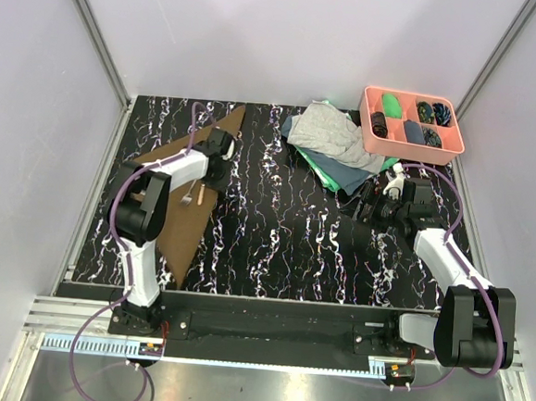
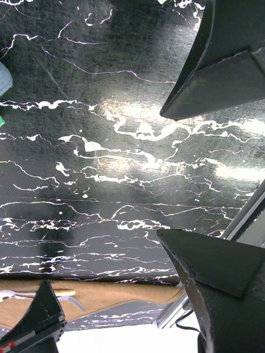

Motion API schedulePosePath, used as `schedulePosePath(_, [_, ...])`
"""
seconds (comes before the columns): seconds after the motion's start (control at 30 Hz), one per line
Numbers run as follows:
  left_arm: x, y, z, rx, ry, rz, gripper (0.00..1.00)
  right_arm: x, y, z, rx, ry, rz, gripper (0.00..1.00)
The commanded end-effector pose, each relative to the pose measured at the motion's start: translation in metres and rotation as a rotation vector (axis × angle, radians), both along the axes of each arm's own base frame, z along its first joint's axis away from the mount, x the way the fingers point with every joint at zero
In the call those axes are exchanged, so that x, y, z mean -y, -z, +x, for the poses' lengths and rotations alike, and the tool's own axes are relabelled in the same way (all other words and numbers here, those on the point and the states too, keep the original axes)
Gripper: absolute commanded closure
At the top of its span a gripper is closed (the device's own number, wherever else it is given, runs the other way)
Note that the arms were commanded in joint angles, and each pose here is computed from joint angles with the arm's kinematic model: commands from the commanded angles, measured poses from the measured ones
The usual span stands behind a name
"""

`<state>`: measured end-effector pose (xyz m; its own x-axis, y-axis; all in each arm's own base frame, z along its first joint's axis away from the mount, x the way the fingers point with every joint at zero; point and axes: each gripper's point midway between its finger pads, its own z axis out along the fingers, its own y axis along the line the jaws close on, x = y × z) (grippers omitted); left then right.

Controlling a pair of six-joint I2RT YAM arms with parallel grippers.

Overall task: Fold the napkin, place the utensils inside, and roll it up
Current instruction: Fold the napkin

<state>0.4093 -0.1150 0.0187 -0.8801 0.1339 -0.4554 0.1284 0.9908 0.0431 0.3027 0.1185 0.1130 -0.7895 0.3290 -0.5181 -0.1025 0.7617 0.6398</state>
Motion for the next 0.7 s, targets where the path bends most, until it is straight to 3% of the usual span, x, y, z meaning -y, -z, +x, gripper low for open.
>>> schedulePosePath(0.0, [0.059, -0.010, 0.014, 0.038, 0.039, -0.161, 1.00, -0.002, -0.013, 0.004, 0.052, -0.015, 0.020, 0.12])
schedulePosePath(0.37, [0.168, -0.013, 0.012, 0.062, 0.115, -0.347, 1.00, -0.012, -0.022, -0.004, 0.057, -0.059, 0.078, 0.12])
schedulePosePath(0.4, [0.173, -0.016, 0.013, 0.071, 0.122, -0.367, 0.96, -0.015, -0.023, -0.007, 0.053, -0.067, 0.093, 0.13])
schedulePosePath(0.43, [0.176, -0.021, 0.012, 0.077, 0.123, -0.379, 0.78, -0.019, -0.025, -0.009, 0.056, -0.076, 0.107, 0.13])
schedulePosePath(0.57, [0.175, -0.048, 0.008, 0.141, 0.133, -0.420, 0.39, -0.052, -0.023, -0.025, 0.040, -0.124, 0.097, 0.13])
schedulePosePath(0.67, [0.159, -0.077, 0.002, 0.216, 0.126, -0.410, 0.25, -0.090, -0.015, -0.040, 0.001, -0.185, 0.142, 0.16])
